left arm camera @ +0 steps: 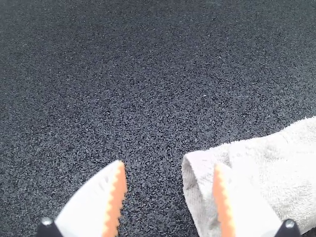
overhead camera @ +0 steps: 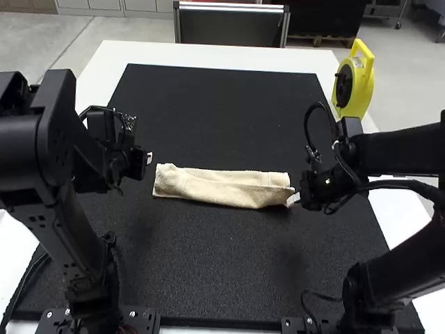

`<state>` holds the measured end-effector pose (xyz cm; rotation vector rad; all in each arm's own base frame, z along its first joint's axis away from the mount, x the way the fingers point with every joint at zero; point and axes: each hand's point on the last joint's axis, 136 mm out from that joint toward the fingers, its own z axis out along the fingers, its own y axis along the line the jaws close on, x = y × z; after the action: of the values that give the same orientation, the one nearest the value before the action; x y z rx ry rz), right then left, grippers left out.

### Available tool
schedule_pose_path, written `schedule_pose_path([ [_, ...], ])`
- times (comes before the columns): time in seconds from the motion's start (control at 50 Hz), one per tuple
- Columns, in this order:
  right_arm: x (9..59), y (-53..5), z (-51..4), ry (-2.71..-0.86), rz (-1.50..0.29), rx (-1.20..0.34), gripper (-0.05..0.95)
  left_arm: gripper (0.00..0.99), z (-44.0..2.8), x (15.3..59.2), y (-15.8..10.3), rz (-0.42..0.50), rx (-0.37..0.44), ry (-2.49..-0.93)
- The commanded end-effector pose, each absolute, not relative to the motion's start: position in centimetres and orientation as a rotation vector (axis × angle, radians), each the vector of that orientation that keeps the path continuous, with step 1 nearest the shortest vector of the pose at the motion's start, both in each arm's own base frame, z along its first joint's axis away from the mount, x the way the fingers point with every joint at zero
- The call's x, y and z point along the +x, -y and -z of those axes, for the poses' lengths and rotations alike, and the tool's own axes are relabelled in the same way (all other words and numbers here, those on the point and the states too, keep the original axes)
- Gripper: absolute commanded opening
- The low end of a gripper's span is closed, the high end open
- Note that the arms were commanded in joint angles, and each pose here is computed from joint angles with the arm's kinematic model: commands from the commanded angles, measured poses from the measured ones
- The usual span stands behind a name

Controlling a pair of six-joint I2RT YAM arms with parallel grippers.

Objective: Fold the towel.

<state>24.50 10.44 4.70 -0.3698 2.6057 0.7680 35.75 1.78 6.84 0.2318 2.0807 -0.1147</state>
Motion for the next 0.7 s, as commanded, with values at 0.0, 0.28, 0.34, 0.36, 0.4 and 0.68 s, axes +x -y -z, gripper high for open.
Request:
schedule_pose_path([
  [0.0, 25.0, -10.5, -4.5, -2.603, -0.748, -0.376, -0.02, 0.438, -8.5, 36.8, -1.7, 0.110, 0.237, -2.036],
  [0.28, 25.8, -10.5, -3.9, -2.598, -0.741, -0.374, -0.02, 0.438, -8.5, 36.8, -1.8, 0.110, 0.235, -2.036],
  [0.34, 26.0, -10.5, -3.8, -2.597, -0.737, -0.375, -0.02, 0.436, -8.5, 36.8, -1.7, 0.111, 0.235, -2.036],
  [0.36, 26.1, -10.5, -3.8, -2.596, -0.737, -0.376, -0.02, 0.436, -8.5, 36.8, -1.7, 0.111, 0.235, -2.036],
  [0.4, 26.3, -10.5, -3.8, -2.593, -0.736, -0.377, -0.02, 0.438, -8.4, 36.7, -1.8, 0.112, 0.232, -2.038],
  [0.68, 27.5, -10.6, -3.3, -2.583, -0.733, -0.372, -0.02, 0.438, -8.4, 36.7, -1.8, 0.113, 0.231, -2.038],
])
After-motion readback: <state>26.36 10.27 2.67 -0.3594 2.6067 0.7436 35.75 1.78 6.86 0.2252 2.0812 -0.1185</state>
